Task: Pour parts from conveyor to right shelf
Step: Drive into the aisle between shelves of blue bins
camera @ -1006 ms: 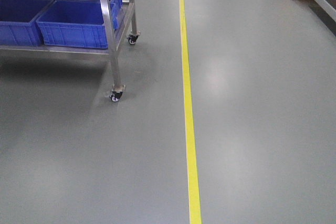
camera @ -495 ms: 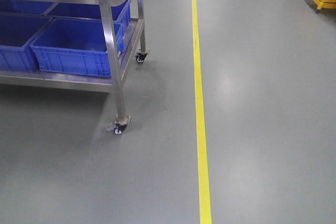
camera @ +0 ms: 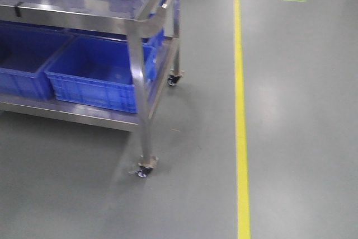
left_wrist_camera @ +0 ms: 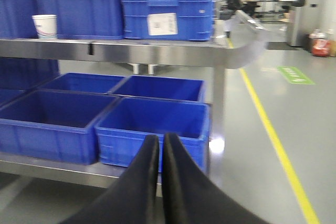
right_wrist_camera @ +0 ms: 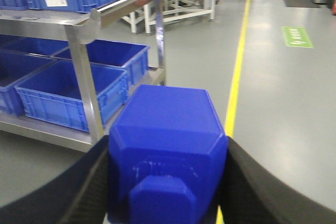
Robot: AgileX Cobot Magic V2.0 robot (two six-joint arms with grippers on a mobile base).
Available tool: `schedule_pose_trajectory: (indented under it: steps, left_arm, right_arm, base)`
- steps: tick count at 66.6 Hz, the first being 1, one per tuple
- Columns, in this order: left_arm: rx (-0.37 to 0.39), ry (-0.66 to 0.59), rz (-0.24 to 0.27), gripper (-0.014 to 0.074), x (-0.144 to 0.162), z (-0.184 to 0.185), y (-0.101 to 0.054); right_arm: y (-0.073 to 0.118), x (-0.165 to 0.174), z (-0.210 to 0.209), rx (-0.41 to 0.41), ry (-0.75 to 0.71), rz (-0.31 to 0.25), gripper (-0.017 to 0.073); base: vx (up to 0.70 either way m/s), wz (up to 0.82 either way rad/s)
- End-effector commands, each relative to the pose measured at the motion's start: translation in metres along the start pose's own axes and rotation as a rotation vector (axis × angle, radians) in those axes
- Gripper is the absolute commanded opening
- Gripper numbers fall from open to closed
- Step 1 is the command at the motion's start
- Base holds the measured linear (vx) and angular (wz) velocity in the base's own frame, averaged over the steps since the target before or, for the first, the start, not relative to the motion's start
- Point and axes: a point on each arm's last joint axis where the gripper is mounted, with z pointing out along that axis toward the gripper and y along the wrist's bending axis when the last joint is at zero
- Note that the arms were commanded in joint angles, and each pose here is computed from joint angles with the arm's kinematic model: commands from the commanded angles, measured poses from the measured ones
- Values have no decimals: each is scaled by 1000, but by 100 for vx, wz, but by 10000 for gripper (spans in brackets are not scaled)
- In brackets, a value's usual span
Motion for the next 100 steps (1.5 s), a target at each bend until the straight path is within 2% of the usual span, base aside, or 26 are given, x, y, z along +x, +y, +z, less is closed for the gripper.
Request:
schedule_pose_trajectory:
  steps: [1, 48, 100]
  left_arm:
    - [12, -97, -14, -6, -13, -2, -1]
    - [12, -97, -14, -6, -13, -2, -1]
    - [12, -97, -14, -6, -13, -2, -1]
  right_arm:
    - [0, -14, -2, 7, -83, -6, -5]
    - [0, -14, -2, 7, -83, -7, -5]
    - [0, -14, -2, 7, -83, -7, -5]
  base:
    - [45, 48]
    - [35, 84]
    - [11, 84]
